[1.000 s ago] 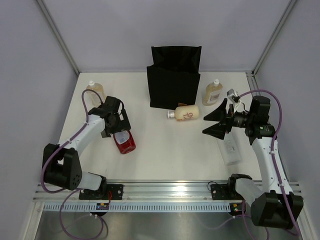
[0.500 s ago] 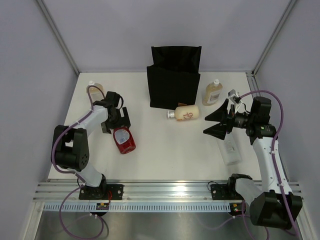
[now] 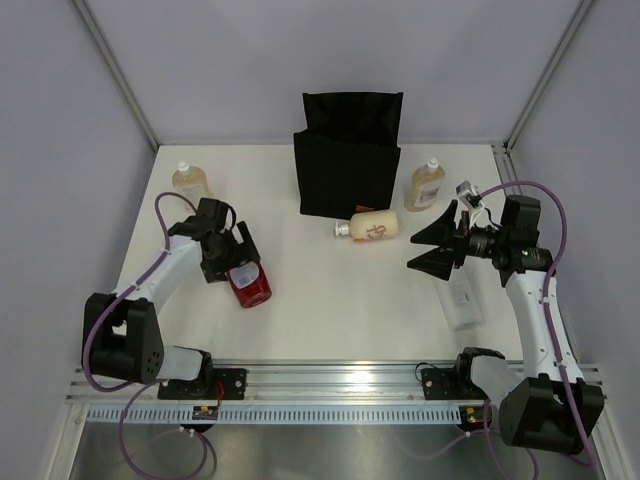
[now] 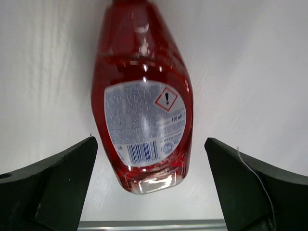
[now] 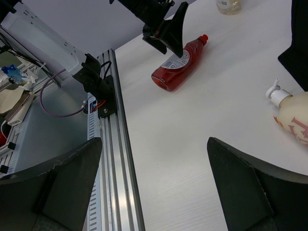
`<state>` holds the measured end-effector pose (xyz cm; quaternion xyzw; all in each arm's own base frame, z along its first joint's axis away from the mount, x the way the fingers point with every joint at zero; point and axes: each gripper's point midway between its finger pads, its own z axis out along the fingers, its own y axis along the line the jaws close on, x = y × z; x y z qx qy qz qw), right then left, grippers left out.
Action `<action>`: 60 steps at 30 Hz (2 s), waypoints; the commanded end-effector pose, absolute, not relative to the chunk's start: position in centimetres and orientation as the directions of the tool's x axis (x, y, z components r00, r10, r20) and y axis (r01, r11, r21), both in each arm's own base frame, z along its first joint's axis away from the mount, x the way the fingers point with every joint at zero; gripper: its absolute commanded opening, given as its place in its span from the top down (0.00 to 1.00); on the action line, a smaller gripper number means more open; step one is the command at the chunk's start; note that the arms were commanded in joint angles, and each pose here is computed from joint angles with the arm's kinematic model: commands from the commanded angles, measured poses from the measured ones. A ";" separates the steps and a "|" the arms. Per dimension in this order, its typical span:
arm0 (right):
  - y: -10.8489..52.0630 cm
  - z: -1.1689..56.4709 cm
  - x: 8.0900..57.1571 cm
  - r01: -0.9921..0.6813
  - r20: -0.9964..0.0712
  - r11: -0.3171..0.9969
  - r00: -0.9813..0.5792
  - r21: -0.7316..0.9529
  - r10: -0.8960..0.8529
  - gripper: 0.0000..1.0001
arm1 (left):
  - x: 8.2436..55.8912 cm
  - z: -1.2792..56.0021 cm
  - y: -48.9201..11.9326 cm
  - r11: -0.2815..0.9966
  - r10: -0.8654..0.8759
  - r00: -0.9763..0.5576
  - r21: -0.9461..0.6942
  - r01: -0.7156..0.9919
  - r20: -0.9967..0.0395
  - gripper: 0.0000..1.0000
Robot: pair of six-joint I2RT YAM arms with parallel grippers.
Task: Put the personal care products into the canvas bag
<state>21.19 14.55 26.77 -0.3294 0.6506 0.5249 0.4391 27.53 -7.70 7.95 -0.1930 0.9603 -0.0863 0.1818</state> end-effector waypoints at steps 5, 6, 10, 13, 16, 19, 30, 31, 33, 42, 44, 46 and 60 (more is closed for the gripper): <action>14.5 28.8 20.4 -0.924 -0.939 0.168 -0.340 0.343 0.047 0.00 | 24.0 5.8 -10.0 0.792 -0.571 -0.809 -0.354 -0.498 -0.138 0.01; 14.6 28.8 20.4 -0.924 -0.939 0.167 -0.340 0.343 0.047 0.00 | 23.7 5.3 -10.1 0.791 -0.572 -0.809 -0.349 -0.503 -0.131 0.01; 14.3 29.0 20.3 -0.924 -0.940 0.174 -0.336 0.340 0.053 0.01 | 23.8 4.2 -10.1 0.794 -0.575 -0.808 -0.326 -0.513 -0.130 0.01; 14.2 29.1 20.3 -0.924 -0.940 0.174 -0.335 0.340 0.059 0.01 | 24.3 3.4 -10.5 0.809 -0.554 -0.826 -0.307 -0.502 -0.108 0.01; 13.9 29.2 20.3 -0.923 -0.940 0.176 -0.335 0.341 0.066 0.00 | 24.1 2.1 -10.4 0.842 -0.518 -0.852 -0.221 -0.492 -0.078 0.01; 13.7 29.4 20.3 -0.923 -0.940 0.180 -0.332 0.340 0.074 0.01 | 23.9 1.6 -9.8 0.865 -0.496 -0.865 -0.137 -0.483 -0.074 0.01; 13.1 29.7 20.4 -0.918 -0.937 0.189 -0.336 0.348 0.094 0.01 | 25.2 2.7 -11.0 0.951 -0.255 -0.946 -0.227 -0.208 -0.202 0.57; 13.0 29.7 20.4 -0.918 -0.937 0.187 -0.337 0.350 0.096 0.00 | 24.9 3.5 -13.2 0.927 -0.216 -0.959 -0.348 -0.143 -0.184 0.63; 12.9 29.8 20.4 -0.917 -0.935 0.185 -0.338 0.352 0.103 0.01 | 26.1 5.5 -15.1 0.884 -0.179 -0.942 -0.467 -0.027 -0.284 0.74; 12.7 29.5 20.5 -0.911 -0.929 0.188 -0.352 0.368 0.112 0.00 | 25.0 9.5 -19.1 0.716 -0.088 -0.929 -0.671 0.192 -0.360 1.00; 12.7 29.4 20.6 -0.907 -0.927 0.192 -0.359 0.375 0.112 0.01 | 24.7 9.8 -19.5 0.693 -0.089 -0.933 -0.695 0.193 -0.347 1.00; 12.6 29.2 20.7 -0.905 -0.926 0.199 -0.361 0.377 0.111 0.01 | 24.4 10.4 -20.2 0.651 -0.087 -0.938 -0.732 0.202 -0.336 1.00; 21.2 21.9 21.7 -0.943 -0.842 -0.081 0.325 -0.323 -0.431 0.00 | 20.7 11.0 -21.7 0.528 -0.033 -0.988 -0.841 0.113 -0.153 1.00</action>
